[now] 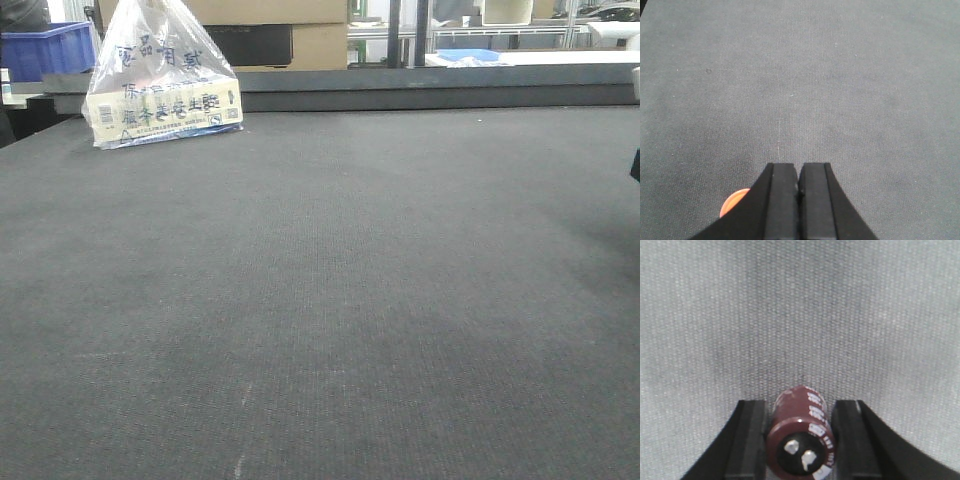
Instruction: Place cylindrical capacitor in blue bin on shelf
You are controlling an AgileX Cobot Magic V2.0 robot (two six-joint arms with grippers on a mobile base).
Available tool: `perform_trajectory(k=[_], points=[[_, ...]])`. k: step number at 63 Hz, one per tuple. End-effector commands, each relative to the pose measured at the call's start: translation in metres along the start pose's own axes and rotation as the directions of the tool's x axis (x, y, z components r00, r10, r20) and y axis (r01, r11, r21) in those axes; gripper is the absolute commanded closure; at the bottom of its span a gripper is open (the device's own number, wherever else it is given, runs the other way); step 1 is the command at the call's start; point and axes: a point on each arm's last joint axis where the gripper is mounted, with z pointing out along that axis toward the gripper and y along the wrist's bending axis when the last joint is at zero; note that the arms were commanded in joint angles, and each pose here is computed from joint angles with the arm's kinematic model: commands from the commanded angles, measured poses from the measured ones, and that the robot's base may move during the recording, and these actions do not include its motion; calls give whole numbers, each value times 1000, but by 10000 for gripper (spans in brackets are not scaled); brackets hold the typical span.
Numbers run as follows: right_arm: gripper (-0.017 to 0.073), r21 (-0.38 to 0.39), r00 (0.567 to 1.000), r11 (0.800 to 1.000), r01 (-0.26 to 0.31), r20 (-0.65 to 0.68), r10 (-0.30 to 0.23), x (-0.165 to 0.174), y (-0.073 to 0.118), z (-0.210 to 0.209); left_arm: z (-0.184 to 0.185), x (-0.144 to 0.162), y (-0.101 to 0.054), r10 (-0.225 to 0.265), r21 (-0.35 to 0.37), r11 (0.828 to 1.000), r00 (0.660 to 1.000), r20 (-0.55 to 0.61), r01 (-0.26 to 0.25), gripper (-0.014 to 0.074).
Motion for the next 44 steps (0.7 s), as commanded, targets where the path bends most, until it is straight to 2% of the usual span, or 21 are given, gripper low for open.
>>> perform_trajectory(k=[1, 4, 14, 17, 21, 35, 39, 44], points=[[637, 21, 1000, 1000, 12, -2, -12, -1, -3, -2, -2, -3, 1, -7, -3, 1000, 1000, 15, 7, 704], [728, 27, 1000, 999, 17, -4, -17, 0, -4, -2, -2, -3, 1, 1, -10, 1000, 1000, 14, 0, 704], [722, 27, 1000, 999, 17, -4, -17, 0, -4, -2, -1, -1, 2, 10, -20, 1000, 1000, -5, -10, 701], [722, 27, 1000, 999, 17, -4, -17, 0, -4, -2, 1, -1, 4, 17, -36, 999, 1000, -20, -18, 676], [722, 27, 1000, 999, 17, -4, -17, 0, -4, -2, 5, -1, 10, 12, -61, 998, 999, -34, -14, 595], [722, 27, 1000, 999, 17, 14, -17, -2, -4, -2, 17, 0, 24, -32, -110, 994, 997, -75, 24, 137], [722, 28, 1000, 999, 17, 24, -18, -3, -4, -2, 24, 2, 25, -28, -118, 993, 993, -116, 14, 62], [722, 28, 999, 1000, 15, 35, -16, -4, -4, -2, 35, 6, 26, -31, -121, 993, 983, -178, 9, 33]])
